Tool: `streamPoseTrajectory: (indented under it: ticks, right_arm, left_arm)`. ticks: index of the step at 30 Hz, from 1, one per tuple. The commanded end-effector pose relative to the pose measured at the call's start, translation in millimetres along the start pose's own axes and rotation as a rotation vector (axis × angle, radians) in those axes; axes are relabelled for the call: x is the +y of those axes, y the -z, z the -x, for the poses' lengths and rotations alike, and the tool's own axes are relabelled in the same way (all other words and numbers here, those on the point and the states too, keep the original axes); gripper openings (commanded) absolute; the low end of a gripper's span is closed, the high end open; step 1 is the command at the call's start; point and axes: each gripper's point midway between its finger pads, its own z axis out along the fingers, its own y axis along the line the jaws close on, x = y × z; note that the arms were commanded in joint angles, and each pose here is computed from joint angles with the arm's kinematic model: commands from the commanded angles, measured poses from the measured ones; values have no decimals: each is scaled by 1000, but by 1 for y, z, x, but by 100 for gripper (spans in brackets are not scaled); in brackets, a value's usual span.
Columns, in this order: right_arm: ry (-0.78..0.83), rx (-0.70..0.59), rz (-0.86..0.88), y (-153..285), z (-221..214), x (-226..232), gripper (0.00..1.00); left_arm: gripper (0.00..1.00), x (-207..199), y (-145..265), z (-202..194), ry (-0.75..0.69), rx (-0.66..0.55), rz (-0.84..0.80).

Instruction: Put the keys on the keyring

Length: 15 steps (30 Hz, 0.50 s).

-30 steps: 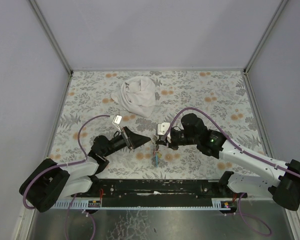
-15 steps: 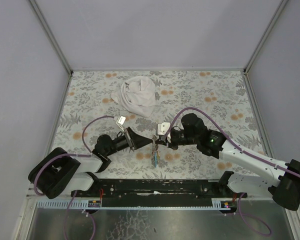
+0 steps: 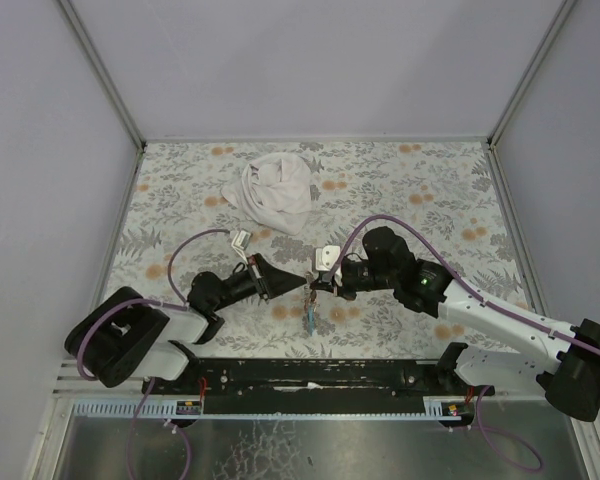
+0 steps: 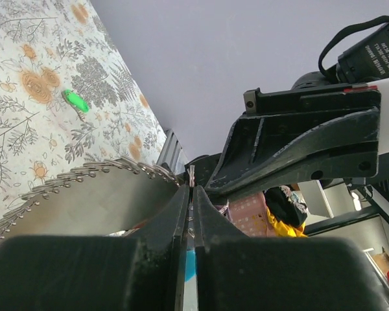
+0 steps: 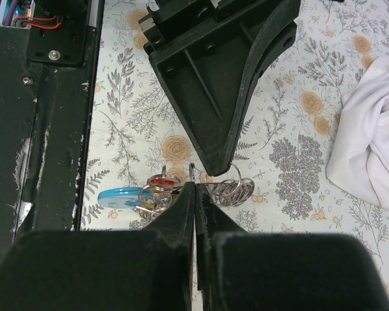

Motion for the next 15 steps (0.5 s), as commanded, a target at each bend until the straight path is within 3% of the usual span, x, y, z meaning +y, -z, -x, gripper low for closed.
streamPoseTrajectory:
  ticks: [1, 6, 10, 15]
  right_arm:
    - [55, -67, -14, 8, 20, -3, 0]
    - [52, -35, 62, 13, 11, 14, 0]
    - [38, -5, 97, 16, 8, 20, 25]
    - [63, -3, 84, 20, 19, 15, 34]
  left_arm:
    - [0, -24, -3, 5, -101, -2, -79]
    - [0, -17, -9, 16, -249, 10, 31]
    - [0, -15, -10, 29, -416, 28, 134]
    - [0, -18, -13, 32, -531, 94, 169]
